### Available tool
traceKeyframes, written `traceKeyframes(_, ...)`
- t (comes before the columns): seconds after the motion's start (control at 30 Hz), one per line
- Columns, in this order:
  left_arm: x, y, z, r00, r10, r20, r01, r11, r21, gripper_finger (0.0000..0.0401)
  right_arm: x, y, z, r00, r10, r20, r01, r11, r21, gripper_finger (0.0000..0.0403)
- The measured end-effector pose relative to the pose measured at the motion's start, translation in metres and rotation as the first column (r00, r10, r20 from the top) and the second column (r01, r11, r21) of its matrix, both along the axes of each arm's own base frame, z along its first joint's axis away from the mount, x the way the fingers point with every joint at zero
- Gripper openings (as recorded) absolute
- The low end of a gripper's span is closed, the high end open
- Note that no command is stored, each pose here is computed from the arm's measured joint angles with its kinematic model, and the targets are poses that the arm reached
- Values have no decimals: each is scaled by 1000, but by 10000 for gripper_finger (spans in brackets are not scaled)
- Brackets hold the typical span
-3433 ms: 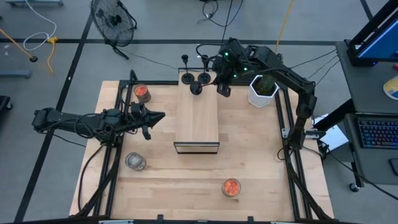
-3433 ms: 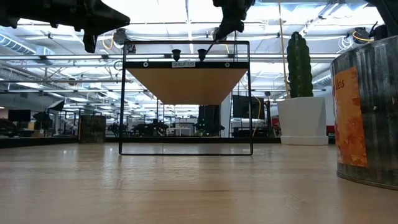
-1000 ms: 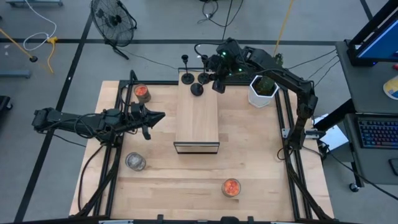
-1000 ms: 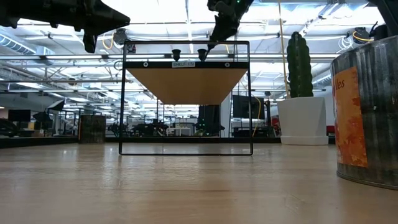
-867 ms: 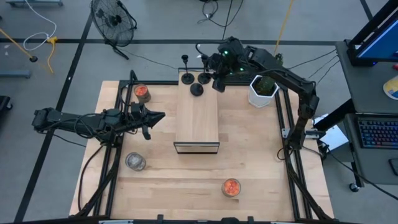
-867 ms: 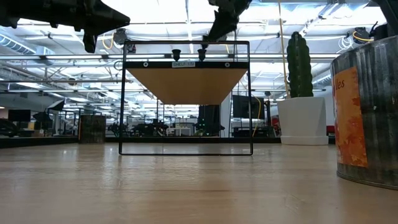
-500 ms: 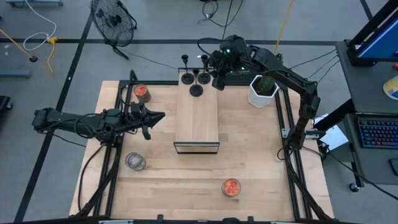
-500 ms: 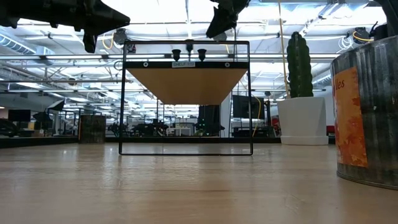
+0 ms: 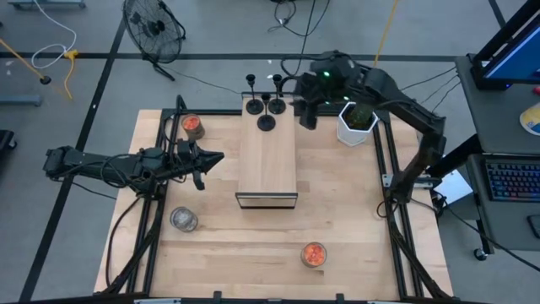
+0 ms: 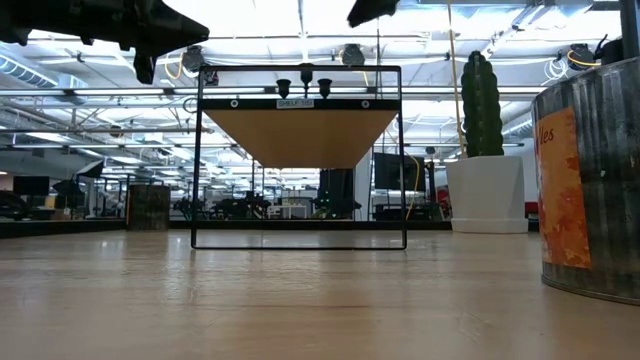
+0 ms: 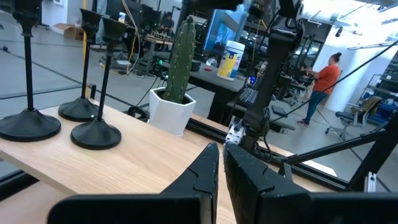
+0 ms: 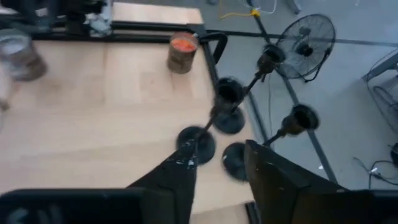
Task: Pick & Place candle stick holders
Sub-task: Put the top orange scented candle on the shelf
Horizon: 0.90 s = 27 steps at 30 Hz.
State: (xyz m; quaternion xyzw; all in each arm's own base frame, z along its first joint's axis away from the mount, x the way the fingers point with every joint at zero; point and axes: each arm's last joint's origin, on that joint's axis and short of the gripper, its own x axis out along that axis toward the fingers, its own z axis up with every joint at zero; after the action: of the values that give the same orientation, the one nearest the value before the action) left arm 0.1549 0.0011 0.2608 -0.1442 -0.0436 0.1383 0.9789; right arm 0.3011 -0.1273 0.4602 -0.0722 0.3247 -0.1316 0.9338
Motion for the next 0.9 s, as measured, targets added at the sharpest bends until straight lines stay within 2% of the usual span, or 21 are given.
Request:
traceKeyframes(0.23,0,0,1,1000,1,5,-1,1000,21,31,-33,40,20,998,62,12,-63,998,29,9)
traceKeyframes(0.47,-1,0,7,999,5,50,-9,996,86,31,-67,59,14,995,63,78,-67,996,50,2)
traceKeyframes(0.7,-1,0,17,999,8,47,-12,996,88,31,-107,71,-13,967,17,253,-39,996,80,1)
traceKeyframes(0.8,-1,2,24,998,70,6,-70,995,68,31,-122,77,-25,936,31,352,-73,991,107,1)
traceKeyframes(0.9,-4,4,33,984,155,-85,-152,987,44,31,-137,82,-38,900,18,435,-80,989,123,1)
